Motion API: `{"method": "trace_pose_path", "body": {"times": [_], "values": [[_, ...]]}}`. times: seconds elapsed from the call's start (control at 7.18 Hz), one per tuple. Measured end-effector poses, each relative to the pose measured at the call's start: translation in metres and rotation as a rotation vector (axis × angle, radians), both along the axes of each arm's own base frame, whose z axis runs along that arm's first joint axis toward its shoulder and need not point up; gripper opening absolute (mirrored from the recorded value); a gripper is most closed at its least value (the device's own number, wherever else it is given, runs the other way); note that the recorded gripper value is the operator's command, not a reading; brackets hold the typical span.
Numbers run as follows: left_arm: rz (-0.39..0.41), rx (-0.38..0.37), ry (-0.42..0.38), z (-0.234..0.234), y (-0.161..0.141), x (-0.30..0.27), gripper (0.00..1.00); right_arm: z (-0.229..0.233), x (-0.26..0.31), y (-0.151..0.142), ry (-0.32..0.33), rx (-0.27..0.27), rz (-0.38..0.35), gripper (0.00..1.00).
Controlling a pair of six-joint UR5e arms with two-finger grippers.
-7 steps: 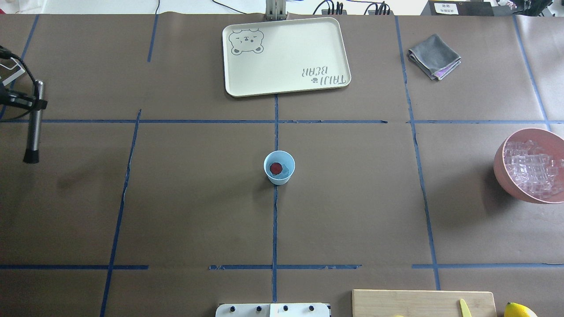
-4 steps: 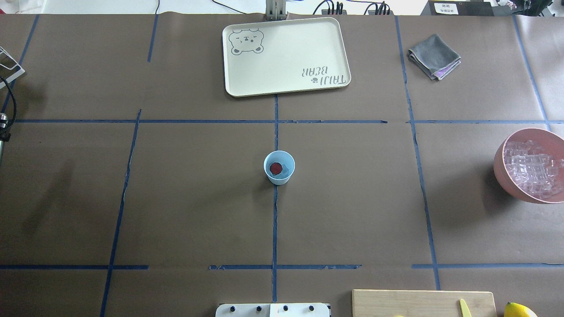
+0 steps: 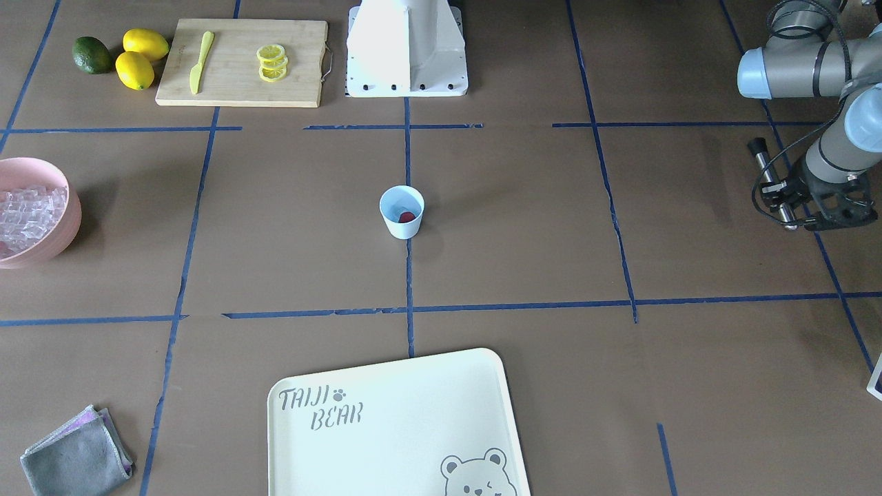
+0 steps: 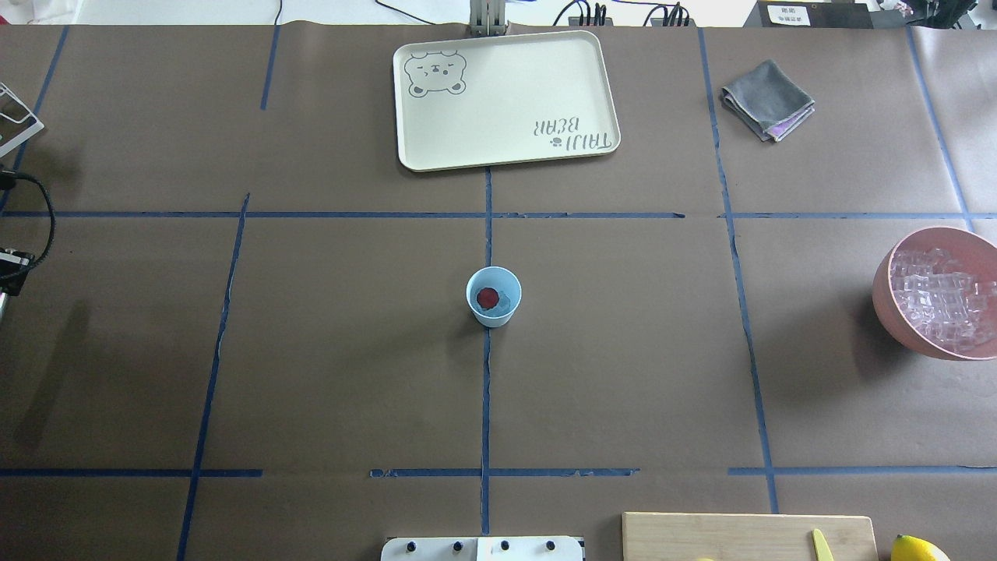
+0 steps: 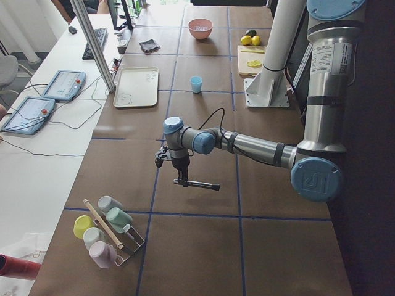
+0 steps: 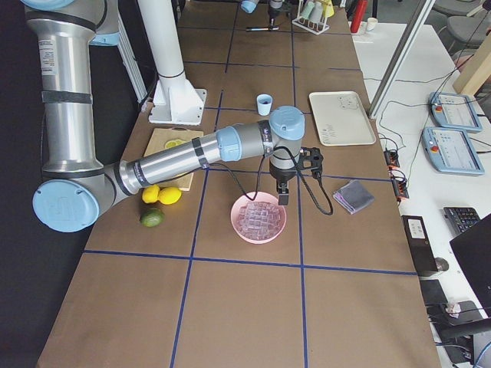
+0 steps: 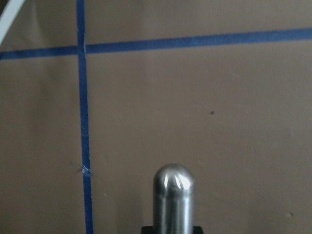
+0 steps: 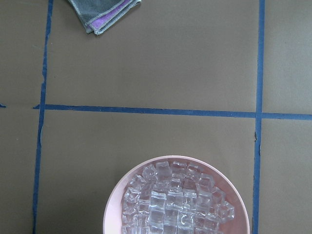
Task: Mash ice and strawberries in cup
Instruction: 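Lay the metal rod on the table and open the left gripper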
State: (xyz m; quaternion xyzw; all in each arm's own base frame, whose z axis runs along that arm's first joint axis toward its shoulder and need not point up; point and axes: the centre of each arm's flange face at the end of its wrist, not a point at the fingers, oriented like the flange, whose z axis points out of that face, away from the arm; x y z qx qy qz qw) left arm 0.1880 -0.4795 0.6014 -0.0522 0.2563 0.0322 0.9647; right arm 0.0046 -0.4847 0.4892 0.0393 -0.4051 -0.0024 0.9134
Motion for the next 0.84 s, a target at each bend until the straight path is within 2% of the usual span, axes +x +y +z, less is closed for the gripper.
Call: {"method": "trace_pose_path", "body": {"times": [0.14,0.28,0.42,0.84], "values": [[0.019,-0.005,-0.004,0.003,-0.003,0.012,0.11,0.000,0.000,0.000,0.000,-0.001,0.000,1.00],[0.030,-0.010,-0.008,0.006,-0.006,0.021,0.68,0.000,0.000,0.001,0.000,-0.001,0.000,1.00],[0.034,-0.015,-0.011,0.009,-0.008,0.025,1.00,0.000,0.000,0.001,0.000,-0.001,0.000,1.00],[0.031,0.002,0.003,-0.001,-0.010,0.025,1.00,-0.002,0.003,0.001,-0.006,0.002,0.006,1.00]]}}
